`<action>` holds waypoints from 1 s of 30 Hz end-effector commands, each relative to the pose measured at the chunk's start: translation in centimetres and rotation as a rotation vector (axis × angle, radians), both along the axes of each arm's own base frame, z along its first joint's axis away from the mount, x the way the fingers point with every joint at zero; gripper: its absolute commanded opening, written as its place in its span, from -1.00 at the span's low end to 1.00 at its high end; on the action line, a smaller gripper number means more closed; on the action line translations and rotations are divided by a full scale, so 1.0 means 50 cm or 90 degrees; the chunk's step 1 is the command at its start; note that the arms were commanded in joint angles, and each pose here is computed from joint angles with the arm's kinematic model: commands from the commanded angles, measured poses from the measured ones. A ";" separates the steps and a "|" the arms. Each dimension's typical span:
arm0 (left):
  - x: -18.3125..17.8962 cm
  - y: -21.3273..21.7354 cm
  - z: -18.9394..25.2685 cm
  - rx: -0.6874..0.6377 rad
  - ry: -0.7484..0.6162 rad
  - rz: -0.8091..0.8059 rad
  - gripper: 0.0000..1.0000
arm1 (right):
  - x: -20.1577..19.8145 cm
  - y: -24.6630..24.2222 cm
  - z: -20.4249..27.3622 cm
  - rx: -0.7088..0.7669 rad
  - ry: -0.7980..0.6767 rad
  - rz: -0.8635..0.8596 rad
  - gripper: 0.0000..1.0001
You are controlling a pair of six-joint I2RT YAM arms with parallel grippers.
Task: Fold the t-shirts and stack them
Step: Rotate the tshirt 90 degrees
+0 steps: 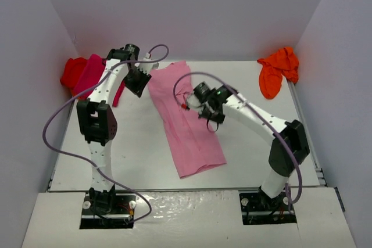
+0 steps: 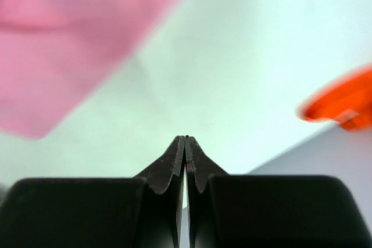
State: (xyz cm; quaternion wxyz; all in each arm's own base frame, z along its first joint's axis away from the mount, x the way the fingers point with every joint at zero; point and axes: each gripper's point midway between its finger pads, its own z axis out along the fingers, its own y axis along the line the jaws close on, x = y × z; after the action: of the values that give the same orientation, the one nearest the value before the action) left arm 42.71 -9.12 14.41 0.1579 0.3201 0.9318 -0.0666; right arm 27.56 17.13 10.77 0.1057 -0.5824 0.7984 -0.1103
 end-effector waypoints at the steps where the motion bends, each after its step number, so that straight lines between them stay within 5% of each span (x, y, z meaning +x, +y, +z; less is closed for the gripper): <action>1: 0.044 -0.014 0.000 0.002 0.009 0.011 -0.83 | 0.115 -0.045 0.170 0.036 -0.171 -0.034 -0.99; 2: 0.058 -0.015 -0.016 0.009 0.017 0.015 -1.00 | 0.131 -0.042 0.180 0.051 -0.183 -0.038 -0.99; 6: 0.096 -0.032 -0.066 0.022 0.036 0.007 -1.00 | 0.130 -0.004 0.135 0.097 -0.131 -0.028 -1.00; 17: 0.137 -0.045 -0.221 0.080 0.068 -0.005 -0.99 | -0.064 0.094 -0.058 0.060 0.090 0.096 -1.00; 21: 0.153 -0.035 -0.268 0.105 0.069 0.010 -0.79 | -0.123 0.073 -0.108 0.005 0.162 0.114 -1.00; 24: 0.161 -0.038 -0.277 0.107 0.061 0.013 -0.25 | -0.143 0.026 -0.148 -0.050 0.194 0.104 -1.00; 30: 0.176 -0.039 -0.272 0.108 0.039 0.017 -0.05 | -0.194 -0.016 -0.221 -0.120 0.278 0.093 -1.00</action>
State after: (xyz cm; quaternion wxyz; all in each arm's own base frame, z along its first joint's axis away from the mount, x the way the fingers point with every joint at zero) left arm 50.83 -11.22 3.05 0.1039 0.3242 0.9402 -0.0056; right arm 19.86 17.86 1.03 -0.0549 -0.6621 0.7459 -0.0478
